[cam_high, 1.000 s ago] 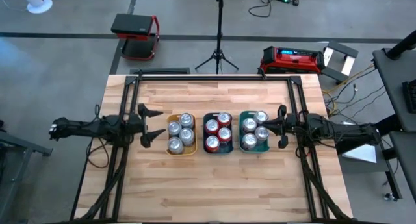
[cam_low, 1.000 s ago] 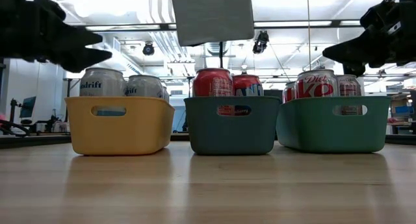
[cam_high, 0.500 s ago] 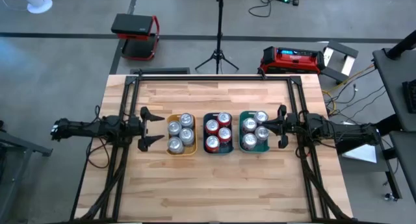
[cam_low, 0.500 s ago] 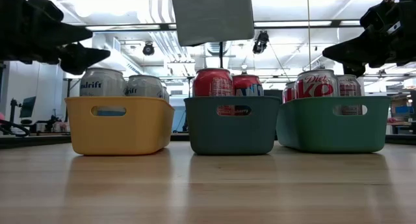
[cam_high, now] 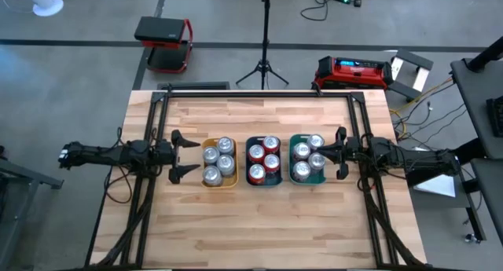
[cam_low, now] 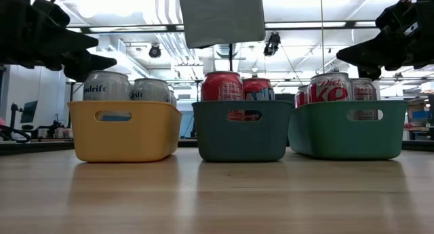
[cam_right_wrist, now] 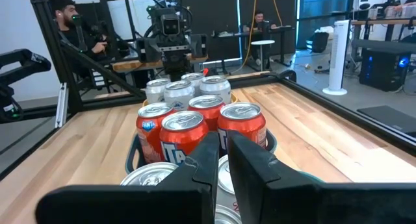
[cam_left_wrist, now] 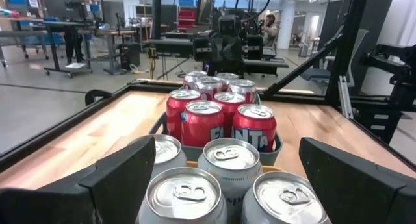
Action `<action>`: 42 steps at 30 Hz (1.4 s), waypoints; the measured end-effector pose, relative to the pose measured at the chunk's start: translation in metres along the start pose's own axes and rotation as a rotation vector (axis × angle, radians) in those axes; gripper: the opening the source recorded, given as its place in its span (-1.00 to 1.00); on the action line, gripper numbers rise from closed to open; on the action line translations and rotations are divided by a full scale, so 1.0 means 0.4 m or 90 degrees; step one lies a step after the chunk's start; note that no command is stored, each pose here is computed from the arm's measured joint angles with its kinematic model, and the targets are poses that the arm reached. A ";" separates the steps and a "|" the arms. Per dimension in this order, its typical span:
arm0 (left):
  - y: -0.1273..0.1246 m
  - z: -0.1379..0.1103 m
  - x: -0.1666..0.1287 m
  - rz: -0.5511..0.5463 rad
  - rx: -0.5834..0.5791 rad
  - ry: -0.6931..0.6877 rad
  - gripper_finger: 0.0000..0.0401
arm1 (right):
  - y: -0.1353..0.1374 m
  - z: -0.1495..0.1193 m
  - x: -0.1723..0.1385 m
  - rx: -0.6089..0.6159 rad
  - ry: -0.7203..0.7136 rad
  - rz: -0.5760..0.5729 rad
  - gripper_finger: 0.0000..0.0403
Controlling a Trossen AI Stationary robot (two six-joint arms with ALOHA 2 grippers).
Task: Sort soda cans
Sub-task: Return to Home Position
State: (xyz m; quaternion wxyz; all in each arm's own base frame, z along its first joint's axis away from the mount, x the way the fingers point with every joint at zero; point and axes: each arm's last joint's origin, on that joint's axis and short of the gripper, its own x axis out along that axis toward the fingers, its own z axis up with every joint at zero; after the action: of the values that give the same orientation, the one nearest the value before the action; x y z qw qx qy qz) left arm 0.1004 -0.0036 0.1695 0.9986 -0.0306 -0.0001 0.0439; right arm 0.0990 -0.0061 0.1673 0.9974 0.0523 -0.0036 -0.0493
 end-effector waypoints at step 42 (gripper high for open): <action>-0.001 -0.008 0.007 0.001 0.004 0.026 0.82 | 0.000 0.000 0.000 0.000 0.000 0.000 -0.86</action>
State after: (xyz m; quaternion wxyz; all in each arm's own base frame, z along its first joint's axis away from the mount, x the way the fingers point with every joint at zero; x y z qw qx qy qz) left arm 0.1031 -0.0039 0.1665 0.9984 -0.0281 0.0203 0.0443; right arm 0.0991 -0.0061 0.1672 0.9974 0.0521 -0.0037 -0.0494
